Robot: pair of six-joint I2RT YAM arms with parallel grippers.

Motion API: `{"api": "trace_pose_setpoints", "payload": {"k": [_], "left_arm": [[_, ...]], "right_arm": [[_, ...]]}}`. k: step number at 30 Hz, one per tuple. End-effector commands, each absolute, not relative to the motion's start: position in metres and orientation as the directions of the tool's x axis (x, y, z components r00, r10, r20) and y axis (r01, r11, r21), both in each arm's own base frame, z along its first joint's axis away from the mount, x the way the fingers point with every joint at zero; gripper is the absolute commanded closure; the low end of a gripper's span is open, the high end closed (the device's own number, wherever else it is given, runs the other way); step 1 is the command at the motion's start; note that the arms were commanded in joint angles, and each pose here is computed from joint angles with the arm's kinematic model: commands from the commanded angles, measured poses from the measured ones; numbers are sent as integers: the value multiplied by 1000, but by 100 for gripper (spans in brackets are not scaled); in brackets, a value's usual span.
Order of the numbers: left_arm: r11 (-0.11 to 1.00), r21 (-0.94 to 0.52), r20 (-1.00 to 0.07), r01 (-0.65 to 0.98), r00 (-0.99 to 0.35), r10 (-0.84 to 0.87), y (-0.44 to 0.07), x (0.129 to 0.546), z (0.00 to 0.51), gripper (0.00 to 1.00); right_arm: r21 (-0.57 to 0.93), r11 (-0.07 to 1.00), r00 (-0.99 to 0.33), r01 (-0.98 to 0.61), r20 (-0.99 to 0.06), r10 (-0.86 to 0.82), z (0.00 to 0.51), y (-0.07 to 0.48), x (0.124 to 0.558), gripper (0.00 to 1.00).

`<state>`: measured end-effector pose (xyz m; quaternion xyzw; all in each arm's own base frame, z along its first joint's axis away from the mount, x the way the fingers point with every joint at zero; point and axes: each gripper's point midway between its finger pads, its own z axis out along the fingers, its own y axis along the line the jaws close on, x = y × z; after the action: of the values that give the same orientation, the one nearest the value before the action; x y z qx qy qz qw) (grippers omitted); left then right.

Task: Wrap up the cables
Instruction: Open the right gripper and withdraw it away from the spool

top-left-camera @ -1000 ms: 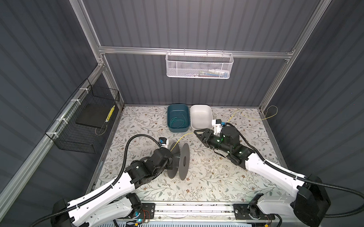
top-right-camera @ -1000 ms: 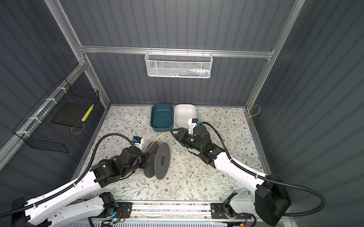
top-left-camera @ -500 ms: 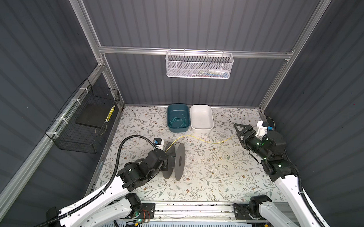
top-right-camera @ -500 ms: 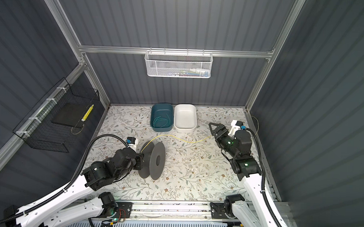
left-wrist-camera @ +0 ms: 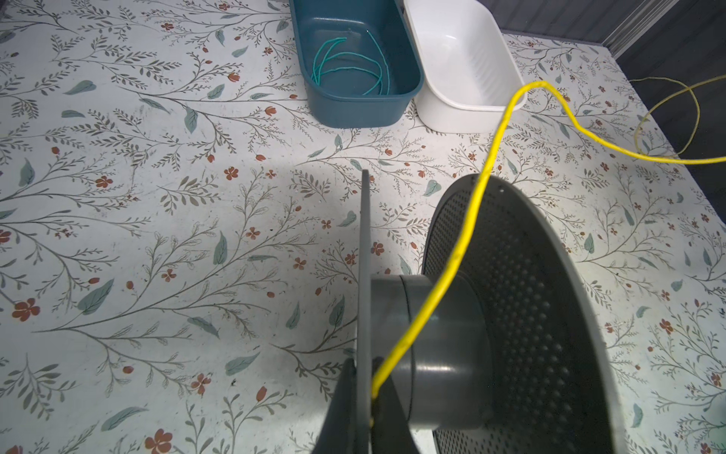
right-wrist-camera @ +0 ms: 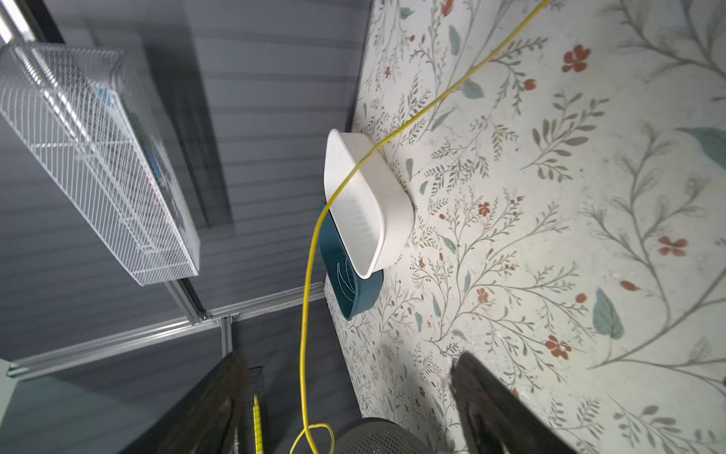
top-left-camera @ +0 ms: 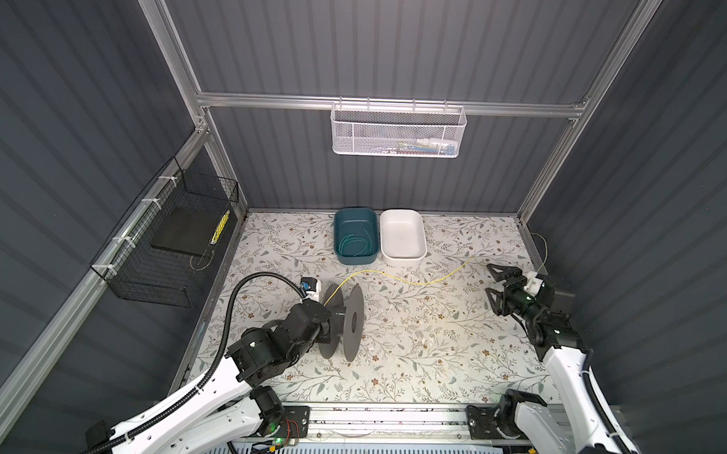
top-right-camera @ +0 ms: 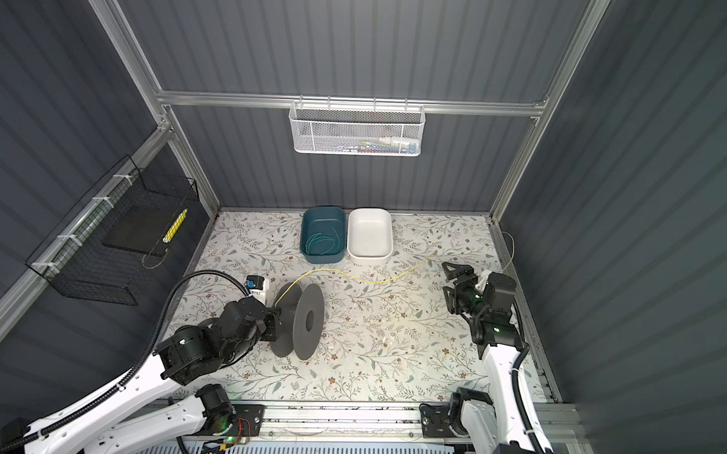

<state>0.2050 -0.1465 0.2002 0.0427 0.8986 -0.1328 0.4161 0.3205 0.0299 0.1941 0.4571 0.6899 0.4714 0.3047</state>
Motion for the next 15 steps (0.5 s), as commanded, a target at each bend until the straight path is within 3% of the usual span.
{"api": "trace_pose_setpoints", "payload": {"k": [1, 8, 15], "left_arm": [[952, -249, -797, 177, -596, -98, -146, 210, 224, 100], [952, -253, -798, 174, -594, -103, -145, 210, 225, 100], [954, -248, -794, 167, -599, -102, -141, 208, 223, 100]], "right_arm": [[945, 50, -392, 322, 85, 916, 194, 28, 335, 16], [907, -30, -289, 420, 165, 943, 146, 7, 375, 17], [911, -101, -252, 399, 215, 943, 129, -8, 433, 27]]}}
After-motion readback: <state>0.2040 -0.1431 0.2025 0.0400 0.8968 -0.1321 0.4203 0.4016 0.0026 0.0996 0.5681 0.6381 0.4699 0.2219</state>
